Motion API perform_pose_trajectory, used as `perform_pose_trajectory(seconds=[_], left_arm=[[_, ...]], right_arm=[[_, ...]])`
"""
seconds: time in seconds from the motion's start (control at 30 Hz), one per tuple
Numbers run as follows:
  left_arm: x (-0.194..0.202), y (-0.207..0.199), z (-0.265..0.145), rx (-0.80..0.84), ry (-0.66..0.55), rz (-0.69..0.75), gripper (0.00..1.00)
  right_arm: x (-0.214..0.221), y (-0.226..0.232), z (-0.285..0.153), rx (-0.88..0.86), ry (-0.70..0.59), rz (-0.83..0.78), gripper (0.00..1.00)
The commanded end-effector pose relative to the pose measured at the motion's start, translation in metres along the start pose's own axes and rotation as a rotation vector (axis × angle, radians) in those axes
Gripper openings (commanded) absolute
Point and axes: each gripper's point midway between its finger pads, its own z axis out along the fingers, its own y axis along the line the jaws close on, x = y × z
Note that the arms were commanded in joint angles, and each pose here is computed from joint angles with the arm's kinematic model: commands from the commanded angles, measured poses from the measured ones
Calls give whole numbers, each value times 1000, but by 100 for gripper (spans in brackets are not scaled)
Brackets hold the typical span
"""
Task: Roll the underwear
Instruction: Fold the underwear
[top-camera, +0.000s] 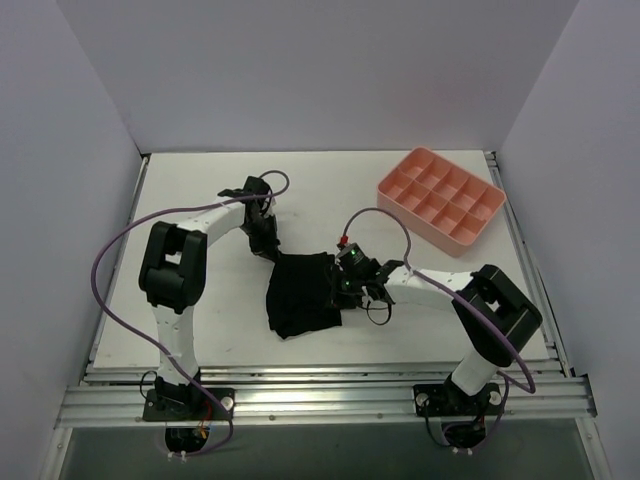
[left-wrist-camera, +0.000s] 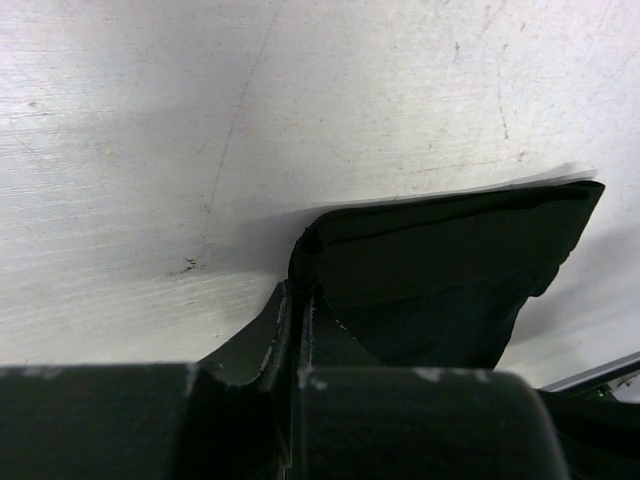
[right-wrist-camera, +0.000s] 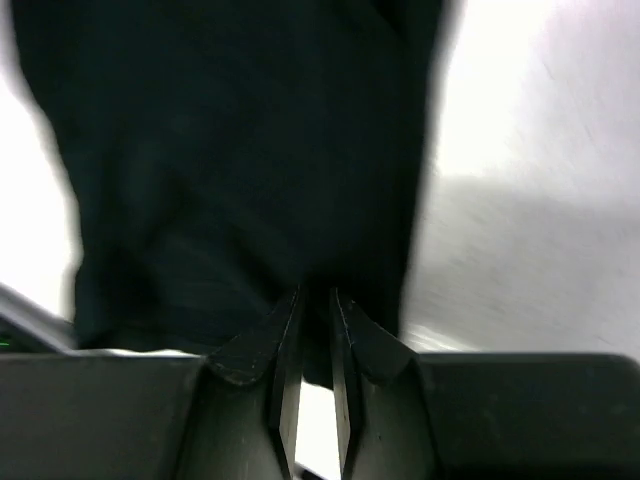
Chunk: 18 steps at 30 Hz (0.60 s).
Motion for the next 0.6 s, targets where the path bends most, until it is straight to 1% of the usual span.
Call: perform_pose_trajectory(seconds=[0.0,0.07,0.17,0.27,0.4,0.43,0.5,0.53,0.57], left_arm=[[-14,0,-10,-21,-49,-8,2],[-14,5,-9,-49,-46,-16,2],[-16,17,-6,-108,-34,-40,2],[-17,12,-2,-77,-21,-41,2],[-20,-2,-8,-10,-35,-29,2],[-21,-3,-9,-9,-38,-28,2],[-20,-4,-11,-2,-41,-24,2],[-19,-4,-12,-1,-39,-21,2],[-18,-4,-12,-1,-38,-18,2]], right_arm=[[19,-16,7,24,34,4,12],[28,-33,9,79,56,-13,12],[32,-42,6,110,63,-25,12],[26,-43,1,135,46,-45,12],[3,-23,-17,152,13,-100,13],[-14,-1,-23,120,-26,-121,13],[-27,15,-29,97,-44,-133,13],[-39,34,-33,59,-71,-144,13],[-42,40,-29,47,-72,-149,13]])
